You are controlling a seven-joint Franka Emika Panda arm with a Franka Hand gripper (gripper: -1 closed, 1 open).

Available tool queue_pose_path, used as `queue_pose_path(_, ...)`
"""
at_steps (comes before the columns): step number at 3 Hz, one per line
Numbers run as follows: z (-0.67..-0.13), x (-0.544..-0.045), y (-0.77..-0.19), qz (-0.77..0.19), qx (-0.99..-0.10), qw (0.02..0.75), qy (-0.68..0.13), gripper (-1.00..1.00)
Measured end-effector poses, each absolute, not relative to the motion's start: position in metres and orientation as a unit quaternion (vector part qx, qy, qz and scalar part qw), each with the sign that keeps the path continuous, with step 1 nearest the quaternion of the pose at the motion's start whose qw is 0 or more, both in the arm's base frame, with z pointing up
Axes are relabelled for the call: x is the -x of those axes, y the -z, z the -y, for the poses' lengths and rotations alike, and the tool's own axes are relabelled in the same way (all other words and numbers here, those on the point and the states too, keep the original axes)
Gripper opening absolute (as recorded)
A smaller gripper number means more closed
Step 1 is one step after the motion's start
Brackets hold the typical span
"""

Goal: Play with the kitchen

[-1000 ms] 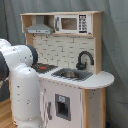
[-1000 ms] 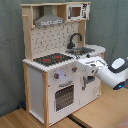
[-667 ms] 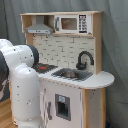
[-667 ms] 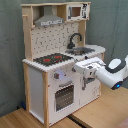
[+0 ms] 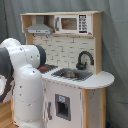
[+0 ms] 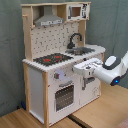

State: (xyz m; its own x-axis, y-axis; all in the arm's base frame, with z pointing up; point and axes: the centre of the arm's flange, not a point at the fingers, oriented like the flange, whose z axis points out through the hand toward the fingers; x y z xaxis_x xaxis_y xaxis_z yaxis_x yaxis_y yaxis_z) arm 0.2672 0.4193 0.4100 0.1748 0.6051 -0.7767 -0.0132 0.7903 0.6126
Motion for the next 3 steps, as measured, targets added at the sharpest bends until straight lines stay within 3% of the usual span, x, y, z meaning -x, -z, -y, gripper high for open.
queue_pose_path(3,-0.352,-0.272,-0.36,-0.675,-0.228,0.677,-0.185,1.0)
